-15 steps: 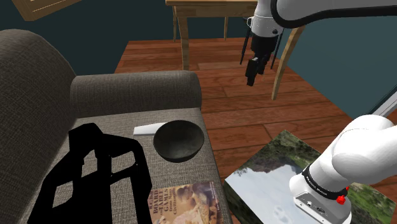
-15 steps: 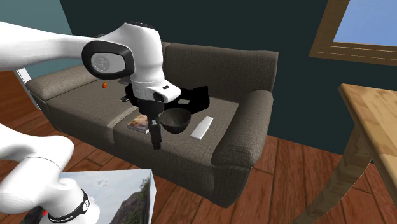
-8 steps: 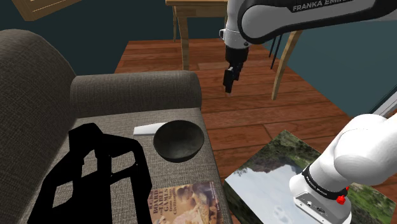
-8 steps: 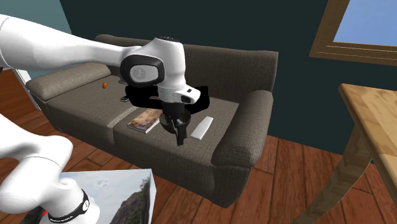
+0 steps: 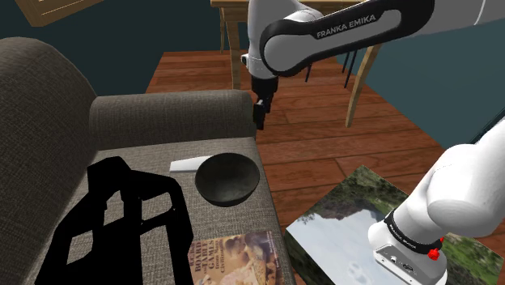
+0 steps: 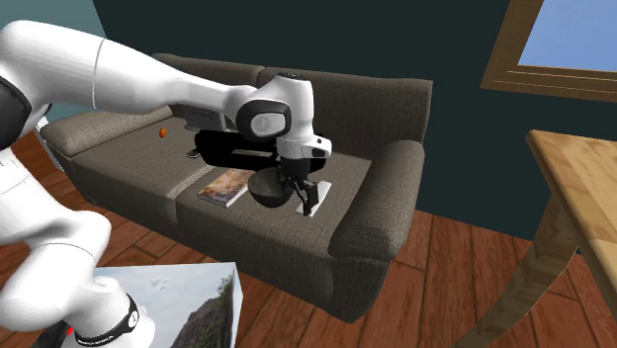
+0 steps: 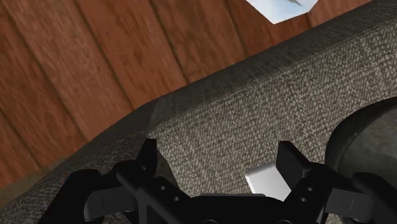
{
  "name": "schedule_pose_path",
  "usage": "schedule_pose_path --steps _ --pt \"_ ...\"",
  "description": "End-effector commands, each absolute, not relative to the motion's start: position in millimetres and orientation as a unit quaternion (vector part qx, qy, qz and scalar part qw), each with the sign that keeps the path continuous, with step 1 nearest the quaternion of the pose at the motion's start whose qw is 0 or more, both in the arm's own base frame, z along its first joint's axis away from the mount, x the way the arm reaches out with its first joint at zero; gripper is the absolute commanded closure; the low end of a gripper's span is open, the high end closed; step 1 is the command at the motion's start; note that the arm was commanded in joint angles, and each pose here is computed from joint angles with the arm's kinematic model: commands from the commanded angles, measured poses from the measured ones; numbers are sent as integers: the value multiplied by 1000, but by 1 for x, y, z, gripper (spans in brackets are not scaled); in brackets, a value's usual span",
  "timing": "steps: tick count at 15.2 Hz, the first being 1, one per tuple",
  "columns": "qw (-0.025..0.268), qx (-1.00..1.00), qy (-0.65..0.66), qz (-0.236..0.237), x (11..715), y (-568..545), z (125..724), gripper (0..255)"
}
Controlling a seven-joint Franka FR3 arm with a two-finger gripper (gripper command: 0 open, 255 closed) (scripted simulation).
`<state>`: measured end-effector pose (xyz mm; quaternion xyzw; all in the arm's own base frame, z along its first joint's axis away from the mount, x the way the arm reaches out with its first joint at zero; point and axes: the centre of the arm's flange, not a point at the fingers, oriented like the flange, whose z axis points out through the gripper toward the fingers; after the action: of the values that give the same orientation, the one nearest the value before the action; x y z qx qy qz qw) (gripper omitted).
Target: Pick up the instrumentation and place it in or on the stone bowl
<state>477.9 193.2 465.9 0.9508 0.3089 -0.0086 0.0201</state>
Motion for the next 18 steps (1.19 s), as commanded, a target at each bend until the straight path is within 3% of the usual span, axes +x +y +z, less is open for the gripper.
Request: schedule_pose_path --steps 1,18 --pt "18 943 333 -7 491 214 454 0" --pt "2 859 513 3 546 398 367 0"
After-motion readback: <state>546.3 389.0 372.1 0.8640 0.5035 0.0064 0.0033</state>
